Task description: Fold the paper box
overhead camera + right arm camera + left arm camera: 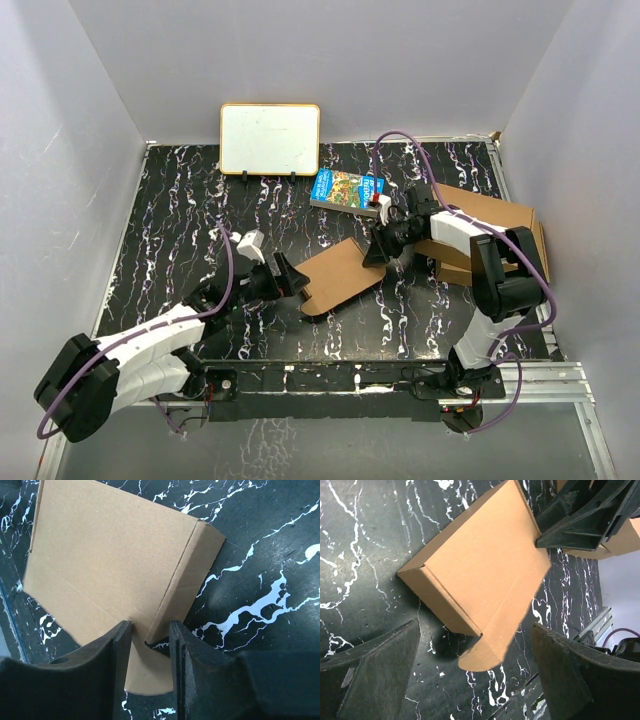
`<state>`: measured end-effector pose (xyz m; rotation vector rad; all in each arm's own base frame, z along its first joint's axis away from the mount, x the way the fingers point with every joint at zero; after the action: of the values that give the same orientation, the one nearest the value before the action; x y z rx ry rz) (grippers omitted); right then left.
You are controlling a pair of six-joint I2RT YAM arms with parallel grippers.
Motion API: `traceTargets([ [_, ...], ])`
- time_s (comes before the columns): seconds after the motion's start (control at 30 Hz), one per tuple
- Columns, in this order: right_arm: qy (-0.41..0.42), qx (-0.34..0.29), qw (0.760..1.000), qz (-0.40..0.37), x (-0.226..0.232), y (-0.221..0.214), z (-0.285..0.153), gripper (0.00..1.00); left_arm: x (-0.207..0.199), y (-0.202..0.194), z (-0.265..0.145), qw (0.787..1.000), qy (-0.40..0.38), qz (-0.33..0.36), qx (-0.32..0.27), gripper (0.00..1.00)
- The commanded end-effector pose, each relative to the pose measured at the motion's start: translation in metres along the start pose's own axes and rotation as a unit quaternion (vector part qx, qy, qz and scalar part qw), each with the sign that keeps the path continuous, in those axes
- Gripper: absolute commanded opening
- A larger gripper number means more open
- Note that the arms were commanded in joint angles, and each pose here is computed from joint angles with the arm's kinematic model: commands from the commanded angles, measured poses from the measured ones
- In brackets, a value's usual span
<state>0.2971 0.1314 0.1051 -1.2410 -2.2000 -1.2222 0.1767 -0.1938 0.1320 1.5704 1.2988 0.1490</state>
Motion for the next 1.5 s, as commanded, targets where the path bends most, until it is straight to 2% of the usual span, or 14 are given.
traceTargets([
  [0.0, 0.000, -0.028, 0.999, -0.020, 0.000, 0.024, -0.001, 0.37, 0.004, 0.000, 0.004, 0.999, -0.013, -0.047, -0.017, 0.90],
  [0.27, 0.023, -0.015, 0.999, 0.018, -0.005, 0.018, 0.009, 0.27, 0.009, -0.010, 0.012, 0.994, -0.029, -0.105, -0.022, 0.92],
  [0.57, 0.044, -0.009, 0.998, 0.039, -0.006, 0.015, 0.015, 0.24, 0.020, -0.023, 0.018, 0.983, -0.005, -0.183, -0.034, 0.93],
  [0.77, 0.033, -0.007, 0.998, 0.048, -0.010, 0.013, 0.014, 0.24, 0.023, -0.027, 0.022, 0.981, 0.002, -0.192, -0.032, 0.94],
  [1.47, 0.020, -0.005, 0.996, 0.082, -0.024, 0.001, 0.011, 0.23, 0.020, -0.020, 0.035, 0.971, -0.028, -0.222, -0.081, 0.92],
])
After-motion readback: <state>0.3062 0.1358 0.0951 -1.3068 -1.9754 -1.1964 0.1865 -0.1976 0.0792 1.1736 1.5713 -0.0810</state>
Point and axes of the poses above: each gripper's point midway between its finger pads, its own z axis out along the fingers, its own x axis along the line the jaws close on, y = z × x, the point moved 7 cm from there along -z, back along the fingers, and after that the axes turned 14 degrees about z, right-handed, at the moved point
